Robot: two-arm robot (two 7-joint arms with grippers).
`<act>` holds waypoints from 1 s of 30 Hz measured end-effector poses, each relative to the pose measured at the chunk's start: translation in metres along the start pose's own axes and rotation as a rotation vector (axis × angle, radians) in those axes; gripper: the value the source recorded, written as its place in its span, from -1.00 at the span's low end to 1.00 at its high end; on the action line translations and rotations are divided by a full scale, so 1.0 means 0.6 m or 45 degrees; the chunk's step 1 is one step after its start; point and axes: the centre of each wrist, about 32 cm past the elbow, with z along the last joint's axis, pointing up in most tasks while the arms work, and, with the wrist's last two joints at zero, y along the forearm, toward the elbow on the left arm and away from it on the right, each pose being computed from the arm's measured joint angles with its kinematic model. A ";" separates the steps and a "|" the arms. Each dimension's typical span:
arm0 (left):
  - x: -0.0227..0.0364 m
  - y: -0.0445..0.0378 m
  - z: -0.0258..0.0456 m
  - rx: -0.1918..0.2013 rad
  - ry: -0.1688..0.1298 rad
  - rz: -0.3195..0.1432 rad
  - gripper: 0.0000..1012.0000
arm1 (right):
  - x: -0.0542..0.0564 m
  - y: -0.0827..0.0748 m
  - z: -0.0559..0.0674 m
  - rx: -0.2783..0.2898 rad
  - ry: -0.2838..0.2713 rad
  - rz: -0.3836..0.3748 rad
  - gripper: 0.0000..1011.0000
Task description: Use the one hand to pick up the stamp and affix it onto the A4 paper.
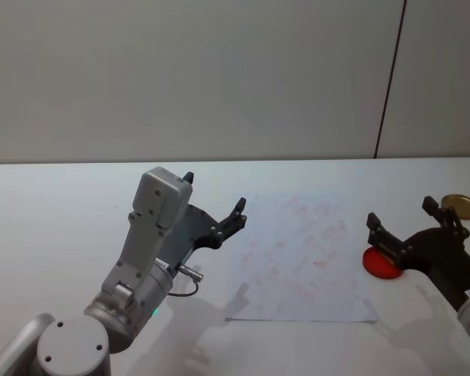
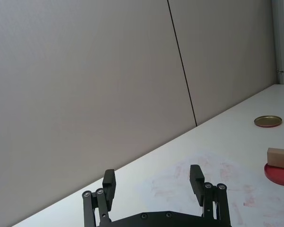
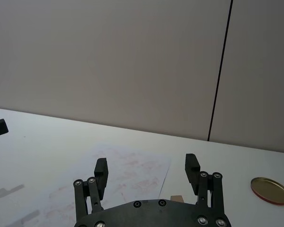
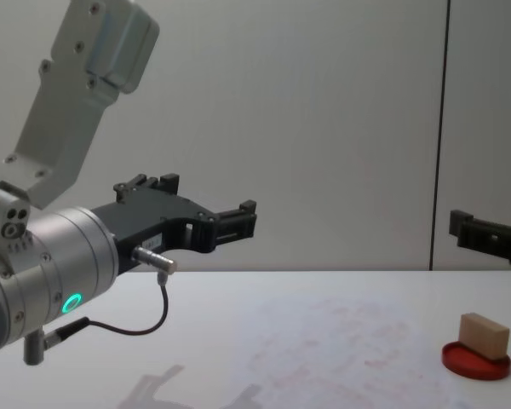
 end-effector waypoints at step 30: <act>0.0000 0.000 0.000 0.000 0.000 0.000 0.96 | 0.006 0.004 -0.002 -0.025 -0.003 -0.004 0.98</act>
